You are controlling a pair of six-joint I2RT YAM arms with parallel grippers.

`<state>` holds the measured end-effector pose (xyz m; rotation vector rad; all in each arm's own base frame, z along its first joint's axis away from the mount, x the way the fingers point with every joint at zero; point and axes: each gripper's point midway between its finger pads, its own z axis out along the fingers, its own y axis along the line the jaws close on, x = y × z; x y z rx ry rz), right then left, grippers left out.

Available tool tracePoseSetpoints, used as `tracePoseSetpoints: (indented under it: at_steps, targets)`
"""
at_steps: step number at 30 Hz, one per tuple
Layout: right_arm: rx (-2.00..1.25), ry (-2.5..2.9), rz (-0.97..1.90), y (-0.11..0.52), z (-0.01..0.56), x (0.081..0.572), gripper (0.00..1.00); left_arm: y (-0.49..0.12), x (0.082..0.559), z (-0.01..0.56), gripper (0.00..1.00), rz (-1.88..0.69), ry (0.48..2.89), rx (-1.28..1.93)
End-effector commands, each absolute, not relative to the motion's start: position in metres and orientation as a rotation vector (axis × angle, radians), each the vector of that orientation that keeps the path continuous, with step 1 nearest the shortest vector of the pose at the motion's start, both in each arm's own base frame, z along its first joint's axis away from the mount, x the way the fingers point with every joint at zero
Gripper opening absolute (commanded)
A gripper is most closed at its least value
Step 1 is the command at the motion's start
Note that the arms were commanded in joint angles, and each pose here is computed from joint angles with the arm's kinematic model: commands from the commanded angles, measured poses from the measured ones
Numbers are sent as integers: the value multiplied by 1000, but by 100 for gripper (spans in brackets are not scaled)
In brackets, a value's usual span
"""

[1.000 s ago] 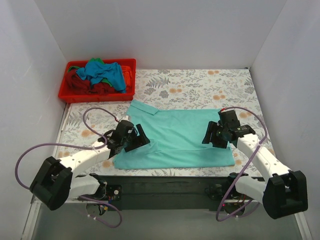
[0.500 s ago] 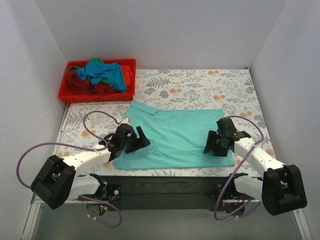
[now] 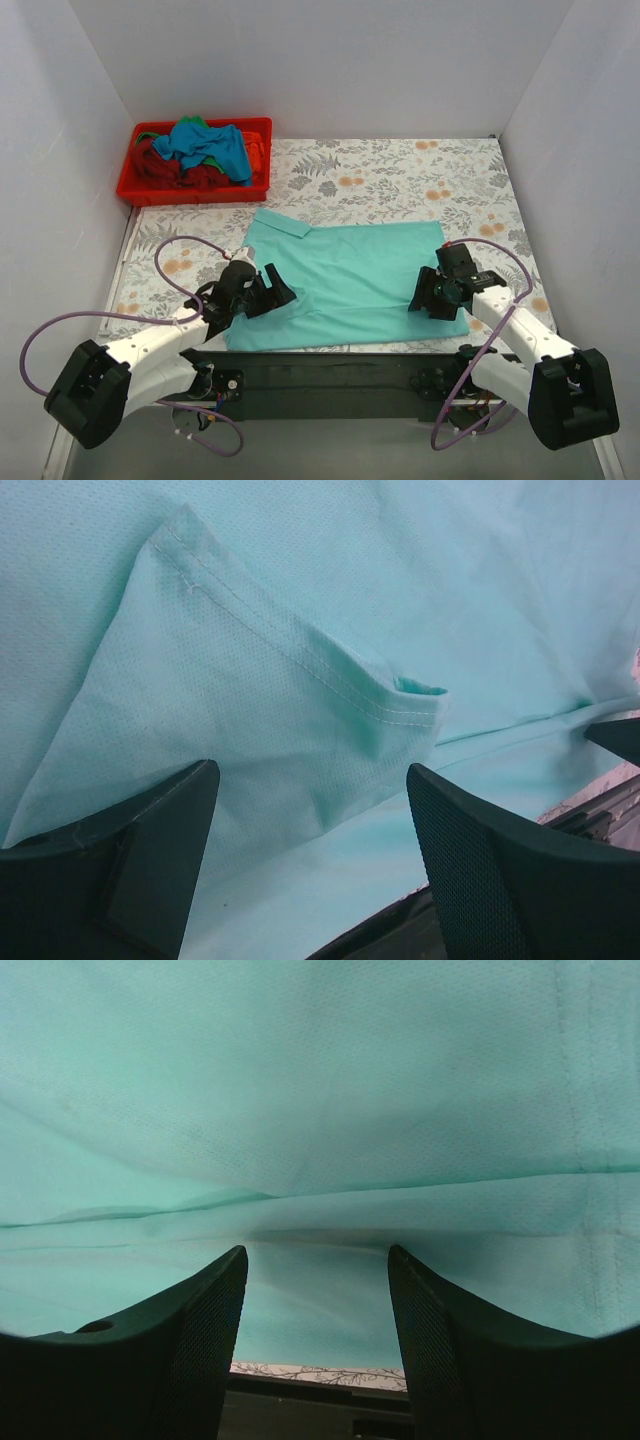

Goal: Fold and stack the t-shirts
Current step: Fold the tshirt

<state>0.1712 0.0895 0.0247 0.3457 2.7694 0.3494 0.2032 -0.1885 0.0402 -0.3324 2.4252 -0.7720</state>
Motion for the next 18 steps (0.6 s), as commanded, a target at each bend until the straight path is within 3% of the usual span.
tracePoseSetpoints:
  at_steps: [1, 9, 14, 18]
  targets:
    - [381, 2814, 318, 84, 21, 152, 65, -171, 174, 14, 75, -683, 2555, -352]
    - [355, 2735, 337, 85, 55, 166, 65, -181, 197, 61, 77, -708, 2466, -331]
    - [288, 2578, 214, 72, 124, 227, 66, -185, 229, 115, 80, -657, 2373, -303]
    - [261, 2568, 141, 66, 142, 280, 64, -187, 261, 152, 86, -593, 2297, -281]
